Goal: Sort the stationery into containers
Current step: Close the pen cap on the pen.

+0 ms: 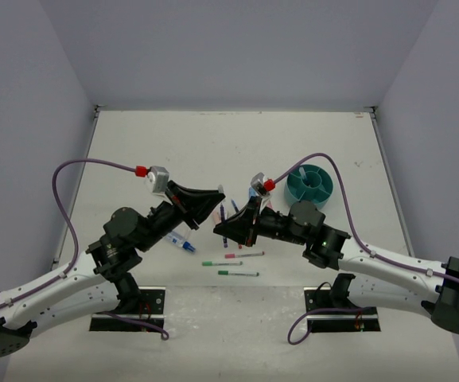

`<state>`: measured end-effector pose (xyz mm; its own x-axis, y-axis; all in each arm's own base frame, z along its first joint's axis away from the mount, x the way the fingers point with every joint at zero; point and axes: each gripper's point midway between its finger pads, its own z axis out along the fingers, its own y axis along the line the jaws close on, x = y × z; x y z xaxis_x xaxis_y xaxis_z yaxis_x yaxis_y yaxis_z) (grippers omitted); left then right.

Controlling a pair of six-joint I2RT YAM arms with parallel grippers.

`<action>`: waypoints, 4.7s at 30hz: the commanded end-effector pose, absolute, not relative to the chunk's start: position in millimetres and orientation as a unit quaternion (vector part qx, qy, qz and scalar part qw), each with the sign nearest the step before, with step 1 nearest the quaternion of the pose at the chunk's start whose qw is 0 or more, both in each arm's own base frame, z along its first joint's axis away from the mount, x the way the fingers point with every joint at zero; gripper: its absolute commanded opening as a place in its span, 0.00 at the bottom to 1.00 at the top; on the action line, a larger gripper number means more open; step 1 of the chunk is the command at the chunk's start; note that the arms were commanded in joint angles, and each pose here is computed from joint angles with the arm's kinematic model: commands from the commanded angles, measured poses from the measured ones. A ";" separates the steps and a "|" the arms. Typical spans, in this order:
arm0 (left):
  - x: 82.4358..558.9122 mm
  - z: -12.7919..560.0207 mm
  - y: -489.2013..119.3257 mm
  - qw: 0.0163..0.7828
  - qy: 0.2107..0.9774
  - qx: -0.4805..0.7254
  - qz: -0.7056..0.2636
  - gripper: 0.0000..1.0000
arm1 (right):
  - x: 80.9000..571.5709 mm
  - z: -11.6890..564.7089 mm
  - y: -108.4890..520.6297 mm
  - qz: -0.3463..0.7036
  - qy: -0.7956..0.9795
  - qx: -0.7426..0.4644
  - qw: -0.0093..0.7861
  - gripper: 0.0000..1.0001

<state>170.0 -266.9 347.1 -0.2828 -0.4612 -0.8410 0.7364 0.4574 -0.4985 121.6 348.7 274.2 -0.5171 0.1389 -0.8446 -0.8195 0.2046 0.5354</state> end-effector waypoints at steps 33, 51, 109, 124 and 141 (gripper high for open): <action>171.3 361.1 -266.1 0.608 0.602 0.121 -0.503 0.00 | 136.7 308.6 341.0 0.549 0.640 -0.249 0.476 0.00; 159.4 346.5 -277.8 0.574 0.609 0.145 -0.528 0.00 | 144.1 348.9 334.1 0.535 0.622 -0.248 0.515 0.00; 124.1 360.7 -295.1 0.588 0.516 0.279 -0.556 0.00 | 116.3 344.8 338.1 0.549 0.567 -0.345 0.509 0.12; 125.4 359.3 -296.1 0.593 0.525 0.321 -0.519 0.18 | 104.4 345.2 334.0 0.557 0.564 -0.363 0.490 0.00; 124.4 396.1 -286.8 0.594 0.528 0.286 -0.535 0.80 | 112.5 314.5 322.4 0.515 0.598 -0.364 0.494 0.00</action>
<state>138.0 -290.7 362.1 -0.1493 -0.2779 -0.9489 0.9155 0.3237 -0.2389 103.1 324.0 321.2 -0.2637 0.0833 -0.9610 -0.9494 0.1538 0.2738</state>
